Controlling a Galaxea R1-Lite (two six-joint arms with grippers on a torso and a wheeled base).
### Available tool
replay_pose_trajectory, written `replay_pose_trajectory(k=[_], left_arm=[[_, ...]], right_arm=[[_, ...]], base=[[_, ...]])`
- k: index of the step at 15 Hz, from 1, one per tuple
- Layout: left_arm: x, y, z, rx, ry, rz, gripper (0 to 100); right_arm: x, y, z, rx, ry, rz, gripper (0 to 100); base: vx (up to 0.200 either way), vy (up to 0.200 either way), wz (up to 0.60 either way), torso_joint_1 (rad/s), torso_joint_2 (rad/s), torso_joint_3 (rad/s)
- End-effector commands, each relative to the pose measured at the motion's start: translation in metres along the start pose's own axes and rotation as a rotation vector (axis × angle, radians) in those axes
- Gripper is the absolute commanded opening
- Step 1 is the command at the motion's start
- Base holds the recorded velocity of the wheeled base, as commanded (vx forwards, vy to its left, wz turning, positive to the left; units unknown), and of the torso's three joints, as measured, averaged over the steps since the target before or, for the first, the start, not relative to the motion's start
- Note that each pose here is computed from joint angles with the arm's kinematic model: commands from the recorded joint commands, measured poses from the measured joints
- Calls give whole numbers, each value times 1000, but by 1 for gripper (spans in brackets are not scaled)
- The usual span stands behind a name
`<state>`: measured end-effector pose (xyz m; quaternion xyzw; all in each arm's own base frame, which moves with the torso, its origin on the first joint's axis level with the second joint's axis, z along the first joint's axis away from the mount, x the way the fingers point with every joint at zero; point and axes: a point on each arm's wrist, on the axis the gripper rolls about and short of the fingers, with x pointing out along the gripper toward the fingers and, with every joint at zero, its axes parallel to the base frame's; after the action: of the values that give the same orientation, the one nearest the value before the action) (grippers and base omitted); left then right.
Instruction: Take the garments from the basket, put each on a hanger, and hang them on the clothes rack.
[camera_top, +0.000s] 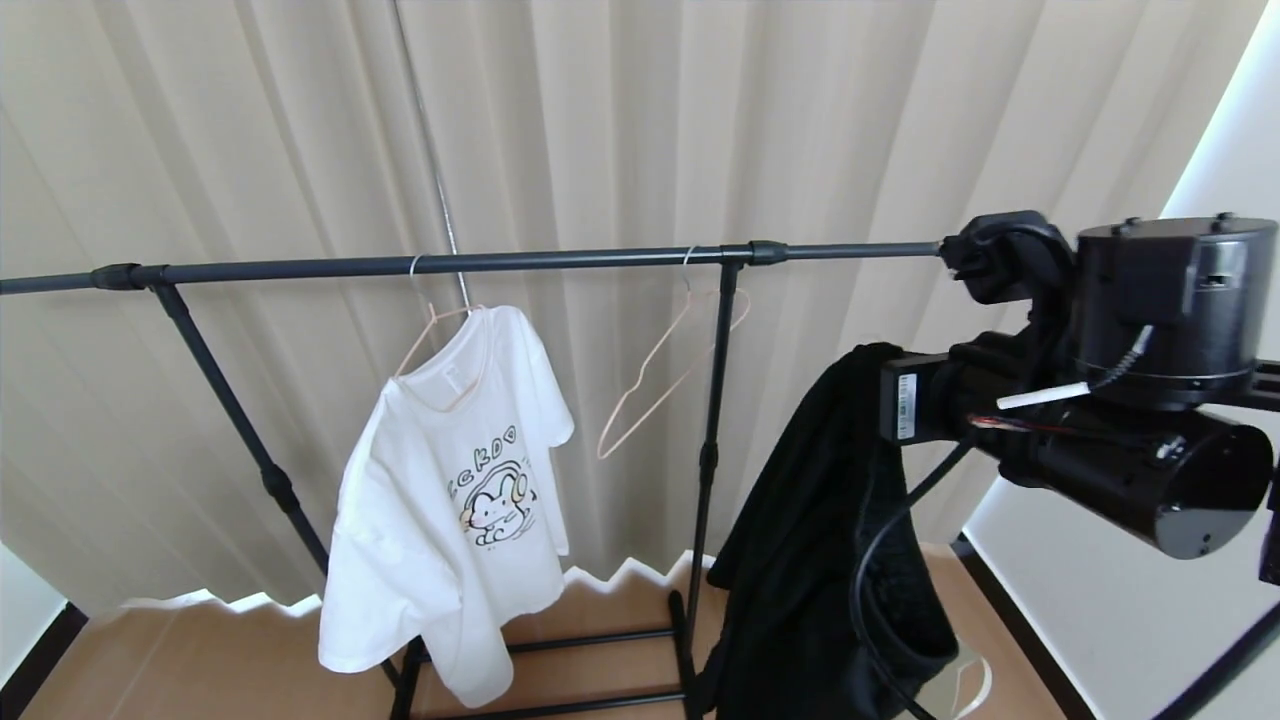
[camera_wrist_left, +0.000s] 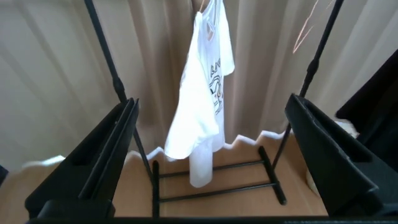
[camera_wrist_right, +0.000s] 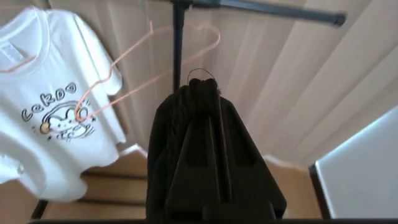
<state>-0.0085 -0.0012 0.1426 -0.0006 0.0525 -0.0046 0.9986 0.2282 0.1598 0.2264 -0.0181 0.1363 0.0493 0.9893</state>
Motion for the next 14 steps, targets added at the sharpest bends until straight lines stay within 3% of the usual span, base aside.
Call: replay_pose_trajectory(k=[1,3,4,8,9,12,14], left_arm=[[80,0,63,-139,309,-27,100],[107,-22,74,-179,404,-177,100],[123,-39,78,-183,457,-203,100],[174,-120,66,-128,651,-306,100],[178,-128,64,-117,665,-319,100],[199,-189,46,-14,735,-383,100],[203,-224,41,-31,752,-411,100]], right_arm=[[18,15,11,86,82,-15,0],[16,16,19,143,125,7,0],[16,17,22,180,124,23,0],[7,31,31,281,95,77,0],[6,34,31,285,92,85,0],[8,52,29,312,49,135,0],[7,57,28,311,49,148,0]], base=[[0,0,0,0,0,0],[0,0,0,0,0,0],[0,0,0,0,0,0],[0,0,0,0,0,0],[0,0,0,0,0,0],[0,0,0,0,0,0],[0,0,0,0,0,0]])
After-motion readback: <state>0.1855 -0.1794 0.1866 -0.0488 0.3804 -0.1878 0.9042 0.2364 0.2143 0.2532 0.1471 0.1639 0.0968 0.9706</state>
